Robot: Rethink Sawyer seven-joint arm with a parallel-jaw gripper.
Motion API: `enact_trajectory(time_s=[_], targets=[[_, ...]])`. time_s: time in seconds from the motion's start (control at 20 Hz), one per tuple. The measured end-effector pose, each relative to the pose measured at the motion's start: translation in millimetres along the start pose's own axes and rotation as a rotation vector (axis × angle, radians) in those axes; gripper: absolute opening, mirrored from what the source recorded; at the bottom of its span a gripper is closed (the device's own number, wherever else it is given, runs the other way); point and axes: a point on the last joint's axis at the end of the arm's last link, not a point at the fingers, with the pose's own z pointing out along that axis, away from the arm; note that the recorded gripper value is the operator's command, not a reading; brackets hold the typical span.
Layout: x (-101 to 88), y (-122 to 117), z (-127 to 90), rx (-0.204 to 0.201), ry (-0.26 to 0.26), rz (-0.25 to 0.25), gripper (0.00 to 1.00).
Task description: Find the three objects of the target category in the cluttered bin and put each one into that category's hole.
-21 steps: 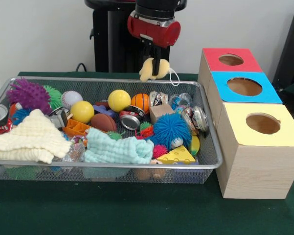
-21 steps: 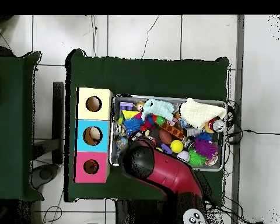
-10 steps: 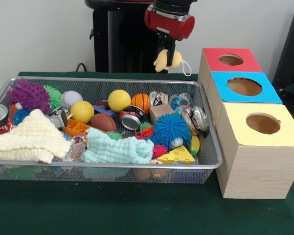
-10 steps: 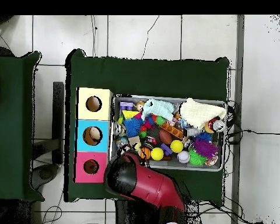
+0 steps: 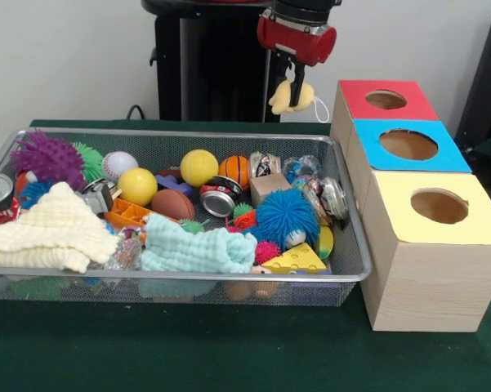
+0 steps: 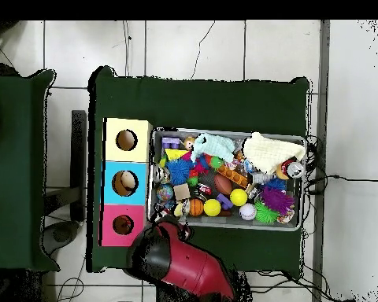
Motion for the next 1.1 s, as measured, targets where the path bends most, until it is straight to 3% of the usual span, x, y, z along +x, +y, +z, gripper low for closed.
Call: enact_trajectory(time_s=[0.4,1.1], targets=[[11.9,-6.4,0.7,0.017,0.027,0.053,0.00],[23.6,-1.0,-17.4,0.033,-0.005,0.083,0.00]])
